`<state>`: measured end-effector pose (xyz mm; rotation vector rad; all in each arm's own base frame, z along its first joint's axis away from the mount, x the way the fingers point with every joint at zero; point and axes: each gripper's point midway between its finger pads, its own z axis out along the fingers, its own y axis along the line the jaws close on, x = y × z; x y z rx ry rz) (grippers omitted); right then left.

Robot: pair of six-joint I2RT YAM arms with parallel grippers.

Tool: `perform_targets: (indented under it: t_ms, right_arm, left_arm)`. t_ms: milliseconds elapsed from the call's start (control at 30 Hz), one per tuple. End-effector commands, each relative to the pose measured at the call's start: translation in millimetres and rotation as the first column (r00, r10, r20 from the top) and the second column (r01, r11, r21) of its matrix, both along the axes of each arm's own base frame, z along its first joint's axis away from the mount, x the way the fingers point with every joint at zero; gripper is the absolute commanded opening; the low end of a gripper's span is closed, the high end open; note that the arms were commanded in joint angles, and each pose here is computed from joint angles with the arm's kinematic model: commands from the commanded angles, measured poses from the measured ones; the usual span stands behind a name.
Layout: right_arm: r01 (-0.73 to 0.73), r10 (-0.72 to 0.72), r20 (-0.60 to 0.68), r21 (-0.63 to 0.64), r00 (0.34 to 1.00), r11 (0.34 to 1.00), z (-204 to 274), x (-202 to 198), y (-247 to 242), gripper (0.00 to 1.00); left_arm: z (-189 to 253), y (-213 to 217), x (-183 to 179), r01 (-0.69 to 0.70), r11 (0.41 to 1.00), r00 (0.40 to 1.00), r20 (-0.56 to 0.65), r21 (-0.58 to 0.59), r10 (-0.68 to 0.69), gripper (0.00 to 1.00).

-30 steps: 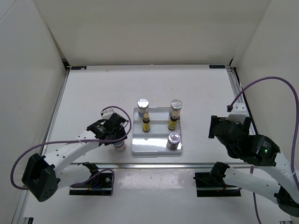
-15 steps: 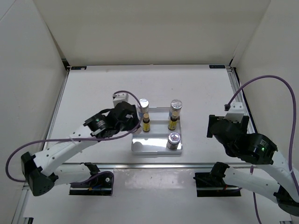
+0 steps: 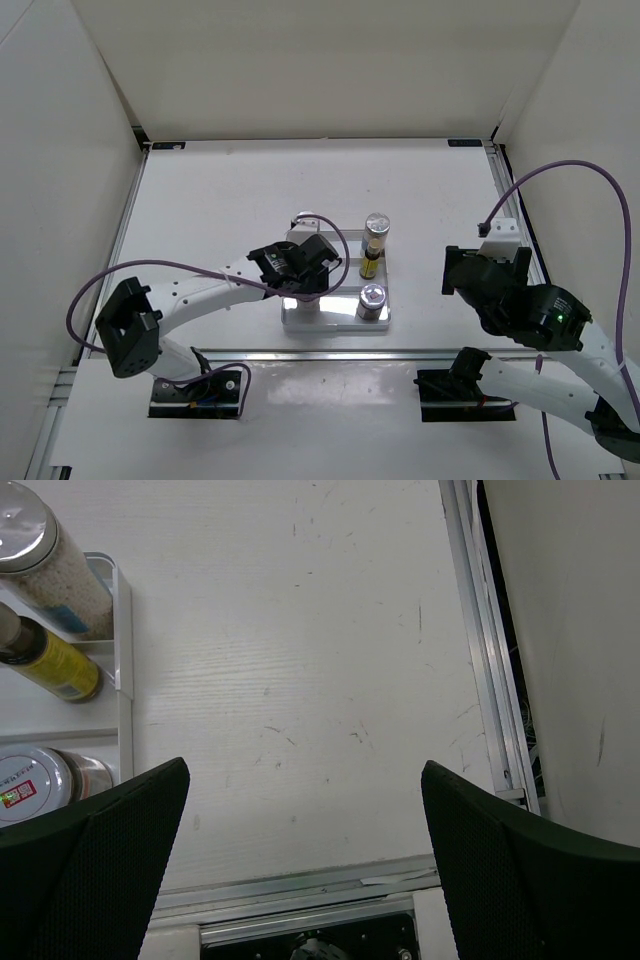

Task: Organize the condiment bottles

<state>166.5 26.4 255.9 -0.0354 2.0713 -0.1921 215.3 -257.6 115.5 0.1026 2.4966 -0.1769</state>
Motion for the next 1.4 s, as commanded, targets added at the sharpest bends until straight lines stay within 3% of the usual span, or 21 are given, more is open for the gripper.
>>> perform_targets:
  t_ms: [0,167,300,500,633,867,1033,1167,1200,1367]
  right_arm:
    - [0.005,-0.005,0.017,0.011,1.000,1.000,3,3,2,1.00]
    - [-0.001,0.001,0.006,0.007,1.000,1.000,1,3,4,1.00]
    - [-0.001,0.001,0.011,0.014,1.000,1.000,2,4,6,1.00]
    - [-0.001,0.001,0.011,0.014,1.000,1.000,2,4,6,1.00]
    - [-0.028,0.028,-0.010,0.006,1.000,1.000,-1,4,12,1.00]
    - [-0.109,0.105,-0.099,-0.037,0.990,0.993,-8,4,30,1.00]
    - [-0.153,0.154,-0.093,0.022,0.984,0.988,7,3,41,1.00]
    - [-0.205,0.208,-0.024,0.091,0.978,0.975,21,-1,41,1.00]
    - [-0.215,0.217,-0.013,0.087,0.976,0.973,20,-1,40,1.00]
    - [-0.219,0.216,0.039,0.106,0.976,0.970,16,-3,32,1.00]
  left_arm:
    - [12,-16,14,-0.005,0.997,0.998,0.068,-0.072,0.010,0.18]
    - [4,-20,14,-0.001,0.998,0.999,0.049,-0.057,0.004,0.39]
    - [1,-21,13,0.003,0.999,0.999,0.038,-0.053,-0.001,0.39]
    - [-3,-20,10,0.008,0.999,1.000,0.026,-0.049,-0.006,0.53]
    - [5,-22,7,0.020,0.997,1.000,0.023,-0.080,-0.018,0.75]
    - [3,-19,10,0.042,0.996,0.999,0.002,-0.078,-0.042,0.94]
    - [26,-5,14,0.019,0.998,0.999,0.046,-0.064,-0.016,0.99]
    - [86,27,24,-0.021,0.996,0.975,0.216,-0.092,0.040,1.00]
    - [108,36,22,-0.016,0.990,0.965,0.258,-0.138,0.052,1.00]
    - [135,106,36,-0.122,0.986,0.927,0.342,-0.113,0.154,1.00]
